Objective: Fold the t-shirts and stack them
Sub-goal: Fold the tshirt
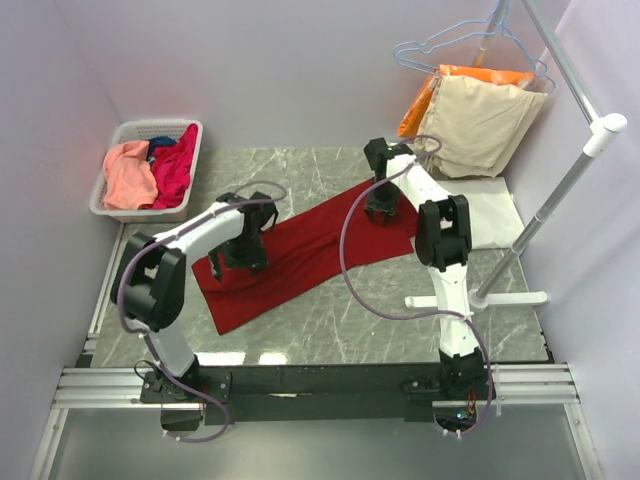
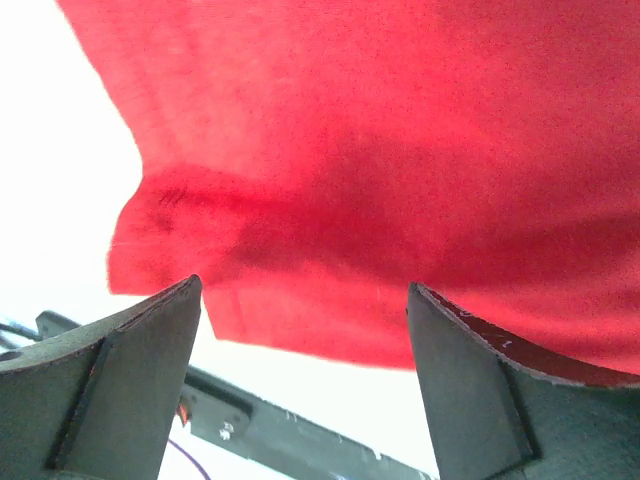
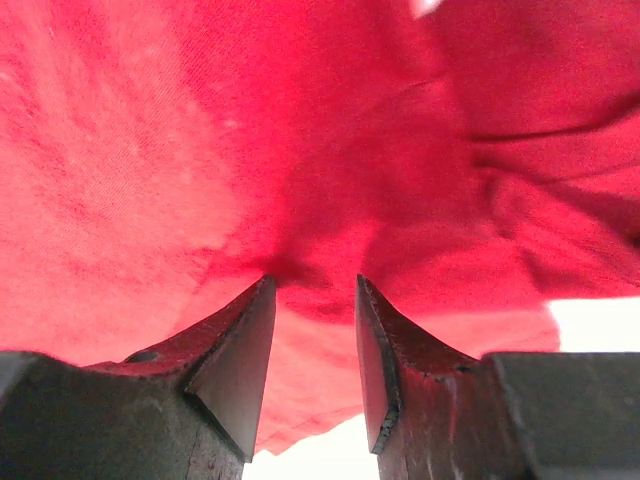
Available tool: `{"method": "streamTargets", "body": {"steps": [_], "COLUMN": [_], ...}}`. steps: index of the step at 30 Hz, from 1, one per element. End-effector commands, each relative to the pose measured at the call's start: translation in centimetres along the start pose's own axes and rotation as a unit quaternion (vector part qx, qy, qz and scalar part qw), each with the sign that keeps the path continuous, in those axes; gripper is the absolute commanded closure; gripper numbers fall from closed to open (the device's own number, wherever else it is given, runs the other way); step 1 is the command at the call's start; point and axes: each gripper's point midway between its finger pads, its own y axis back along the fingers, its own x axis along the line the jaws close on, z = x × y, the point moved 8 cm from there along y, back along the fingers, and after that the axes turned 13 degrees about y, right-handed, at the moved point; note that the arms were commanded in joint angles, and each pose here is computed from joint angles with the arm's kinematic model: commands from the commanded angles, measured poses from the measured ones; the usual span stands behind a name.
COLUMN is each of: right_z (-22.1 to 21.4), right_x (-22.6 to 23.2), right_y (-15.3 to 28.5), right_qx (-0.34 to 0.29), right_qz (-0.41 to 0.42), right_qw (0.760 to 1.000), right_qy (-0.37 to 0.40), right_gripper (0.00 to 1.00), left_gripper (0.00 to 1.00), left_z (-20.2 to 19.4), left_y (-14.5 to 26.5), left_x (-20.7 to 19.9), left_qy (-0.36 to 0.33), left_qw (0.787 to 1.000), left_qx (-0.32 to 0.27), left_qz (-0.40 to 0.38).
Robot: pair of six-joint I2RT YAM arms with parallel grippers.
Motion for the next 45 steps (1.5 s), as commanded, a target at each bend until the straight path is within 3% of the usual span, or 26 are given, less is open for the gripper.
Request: {"method": "streamTargets", "body": {"steps": [1,5,9,13,15,19,25,30,40,45], "right_z": [2.2,2.3,2.0,1.2,0.8,-0.5,-3.0,-5.0,-7.4,-7.7], "right_x": [-2.7,-3.2,-3.3,-3.9,-4.3,-5.2,-7.0,-9.6,-11.2,-11.4], "right_y": [6.8,8.6,9.9,13.1,14.0,18.1,20.8,19.7,17.6,17.6], "right_qx": [-0.100,-0.115,-0.124,-0.159,-0.175,-0.218,-0.236,-0.211,-0.177,-0.173], "right_qz": [-0.003,0.002,0.011,0.026,0.028,0.046,0.029,0.016,0.048,0.055], "right_qw": [0.995,0.993,0.992,0.986,0.983,0.973,0.968,0.971,0.974,0.975], "right_qy": [-0.027,-0.028,-0.030,-0.038,-0.042,-0.053,-0.075,-0.108,-0.131,-0.130], "right_gripper": [0.55,0.55,0.55,0.54,0.52,0.51,0.50,0.50,0.50,0.50], "left_gripper": [0.11,0.10,0.10,0.10,0.09,0.10,0.10,0.10,0.09,0.09], "left_z": [0.8,0.7,1.4,3.9,5.2,7.3,7.5,7.1,1.9,0.9], "left_y": [7.2,11.9,13.5,13.2,12.6,9.9,7.3,6.4,6.5,4.4], "left_x": [1.2,1.7,1.5,-3.4,-5.3,-11.9,-18.3,-21.2,-26.3,-28.2], "left_qy": [0.033,0.041,0.024,-0.025,-0.054,-0.116,-0.196,-0.237,-0.343,-0.363], "left_qw": [0.997,0.991,0.981,0.955,0.950,0.942,0.906,0.890,0.833,0.835], "left_qx": [-0.027,-0.036,-0.075,-0.129,-0.158,-0.162,-0.156,-0.174,-0.191,-0.187], "left_qz": [-0.062,-0.125,-0.178,-0.264,-0.266,-0.270,-0.342,-0.349,-0.389,-0.368]}}
